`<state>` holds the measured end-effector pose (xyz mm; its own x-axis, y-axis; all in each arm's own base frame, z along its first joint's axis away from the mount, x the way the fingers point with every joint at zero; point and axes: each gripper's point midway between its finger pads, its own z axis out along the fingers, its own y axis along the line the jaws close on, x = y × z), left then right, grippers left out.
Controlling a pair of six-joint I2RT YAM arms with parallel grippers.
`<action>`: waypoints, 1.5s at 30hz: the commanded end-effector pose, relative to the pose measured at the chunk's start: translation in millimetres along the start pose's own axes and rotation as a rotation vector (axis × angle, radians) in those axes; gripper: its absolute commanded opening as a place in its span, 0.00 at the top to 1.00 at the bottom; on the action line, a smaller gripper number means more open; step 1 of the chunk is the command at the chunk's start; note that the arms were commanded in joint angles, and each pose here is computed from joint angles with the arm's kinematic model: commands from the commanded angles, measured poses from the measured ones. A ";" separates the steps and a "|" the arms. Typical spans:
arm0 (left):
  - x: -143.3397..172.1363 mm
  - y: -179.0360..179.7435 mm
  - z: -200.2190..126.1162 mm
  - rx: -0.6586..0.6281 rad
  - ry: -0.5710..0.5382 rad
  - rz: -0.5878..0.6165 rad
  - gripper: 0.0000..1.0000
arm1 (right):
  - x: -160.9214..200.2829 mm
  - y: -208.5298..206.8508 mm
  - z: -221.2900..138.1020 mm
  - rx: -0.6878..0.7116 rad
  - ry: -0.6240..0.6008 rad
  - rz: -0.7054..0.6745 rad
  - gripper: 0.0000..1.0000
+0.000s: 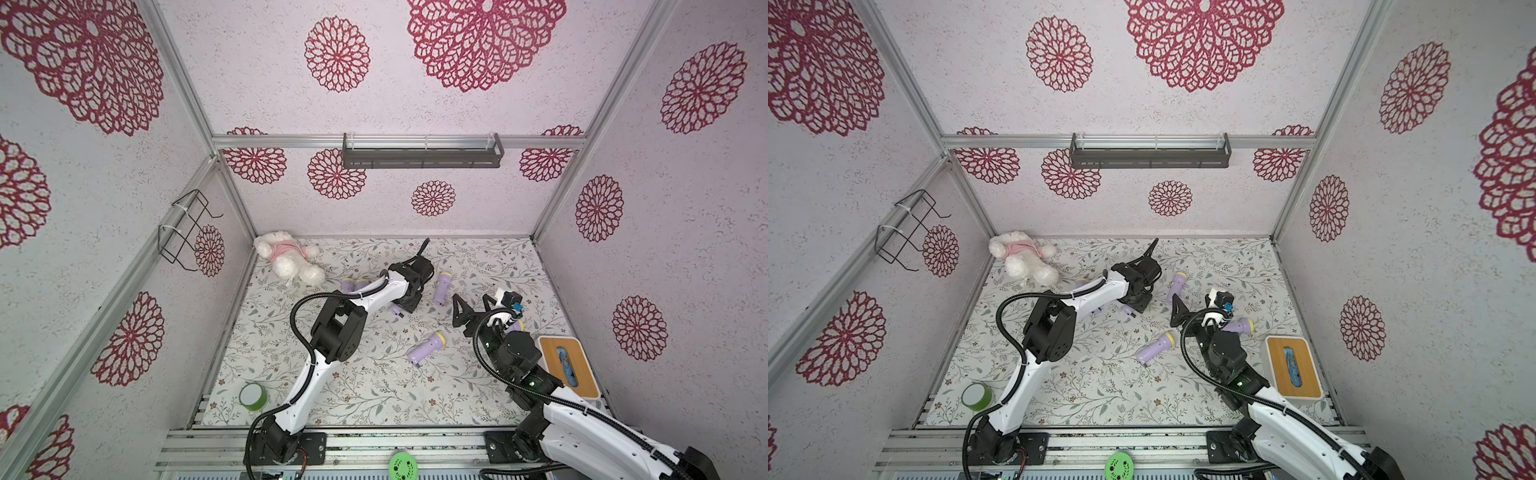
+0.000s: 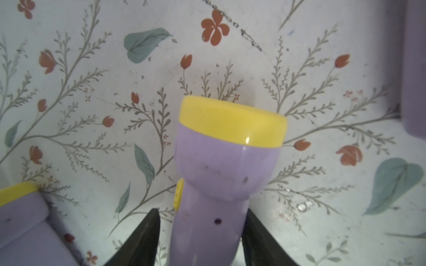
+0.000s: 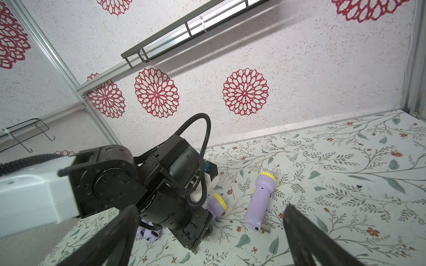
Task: Close the plug at the bottom of the flashlight
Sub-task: Pick up the flashlight from the center of the board.
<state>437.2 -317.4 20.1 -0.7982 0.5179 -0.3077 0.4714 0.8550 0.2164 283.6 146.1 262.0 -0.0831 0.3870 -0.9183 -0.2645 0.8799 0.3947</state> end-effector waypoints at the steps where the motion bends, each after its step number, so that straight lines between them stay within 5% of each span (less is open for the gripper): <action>1: 5.4 -2.5 6.1 -0.022 0.021 0.029 0.42 | -10.2 3.6 -0.2 -0.013 -0.040 0.026 0.01; 32: 15.3 -7.1 11.6 -0.038 0.054 0.049 0.62 | -11.2 3.3 -0.5 -0.012 -0.045 0.030 0.01; 45: -7.3 5.9 -28.1 -0.031 -0.028 0.002 1.00 | -9.6 3.0 -0.2 -0.012 -0.041 0.026 0.01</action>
<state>433.0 -316.2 19.0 -0.7932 0.5342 -0.2925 0.4738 0.8430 0.2546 284.4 146.6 261.5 -0.0834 0.3871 -0.9182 -0.2640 0.8800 0.3950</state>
